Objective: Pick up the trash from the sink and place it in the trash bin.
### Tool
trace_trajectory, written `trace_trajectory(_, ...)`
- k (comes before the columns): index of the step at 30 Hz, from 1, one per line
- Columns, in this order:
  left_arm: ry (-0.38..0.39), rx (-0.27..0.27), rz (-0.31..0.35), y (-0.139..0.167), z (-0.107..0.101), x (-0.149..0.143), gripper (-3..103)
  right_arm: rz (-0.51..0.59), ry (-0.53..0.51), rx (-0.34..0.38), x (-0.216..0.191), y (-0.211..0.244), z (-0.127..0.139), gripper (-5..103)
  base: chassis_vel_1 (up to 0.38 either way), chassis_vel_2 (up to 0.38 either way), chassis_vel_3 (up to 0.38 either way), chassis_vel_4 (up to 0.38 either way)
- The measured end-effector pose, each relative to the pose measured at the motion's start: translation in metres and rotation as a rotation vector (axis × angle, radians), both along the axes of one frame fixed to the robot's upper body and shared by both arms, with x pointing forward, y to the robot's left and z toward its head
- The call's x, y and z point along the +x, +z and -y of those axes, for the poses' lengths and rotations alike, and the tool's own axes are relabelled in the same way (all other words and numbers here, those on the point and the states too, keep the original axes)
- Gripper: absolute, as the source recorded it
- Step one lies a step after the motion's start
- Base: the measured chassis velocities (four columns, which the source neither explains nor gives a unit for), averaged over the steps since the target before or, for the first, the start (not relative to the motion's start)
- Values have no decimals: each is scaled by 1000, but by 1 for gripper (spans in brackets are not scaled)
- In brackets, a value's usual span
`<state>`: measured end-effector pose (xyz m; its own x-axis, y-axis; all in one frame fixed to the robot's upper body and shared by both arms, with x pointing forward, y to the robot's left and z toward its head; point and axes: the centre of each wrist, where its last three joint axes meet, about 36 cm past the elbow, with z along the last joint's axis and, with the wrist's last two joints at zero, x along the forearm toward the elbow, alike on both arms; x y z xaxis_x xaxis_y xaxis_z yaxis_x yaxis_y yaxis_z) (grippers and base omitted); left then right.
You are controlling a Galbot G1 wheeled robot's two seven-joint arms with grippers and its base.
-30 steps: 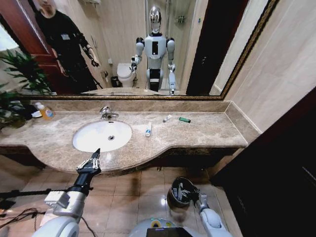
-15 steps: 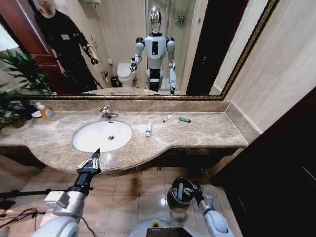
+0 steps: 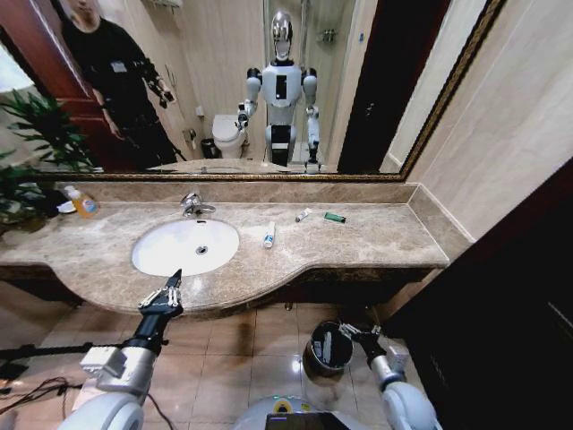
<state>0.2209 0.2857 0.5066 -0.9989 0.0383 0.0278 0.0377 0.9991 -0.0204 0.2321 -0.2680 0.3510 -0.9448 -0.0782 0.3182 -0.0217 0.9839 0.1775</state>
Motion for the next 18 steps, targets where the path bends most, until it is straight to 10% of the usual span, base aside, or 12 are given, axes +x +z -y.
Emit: trace_trajectory(18,0,0,0,0,0,0,0,236,106,26,44,89,-35,100,0,0,0,0)
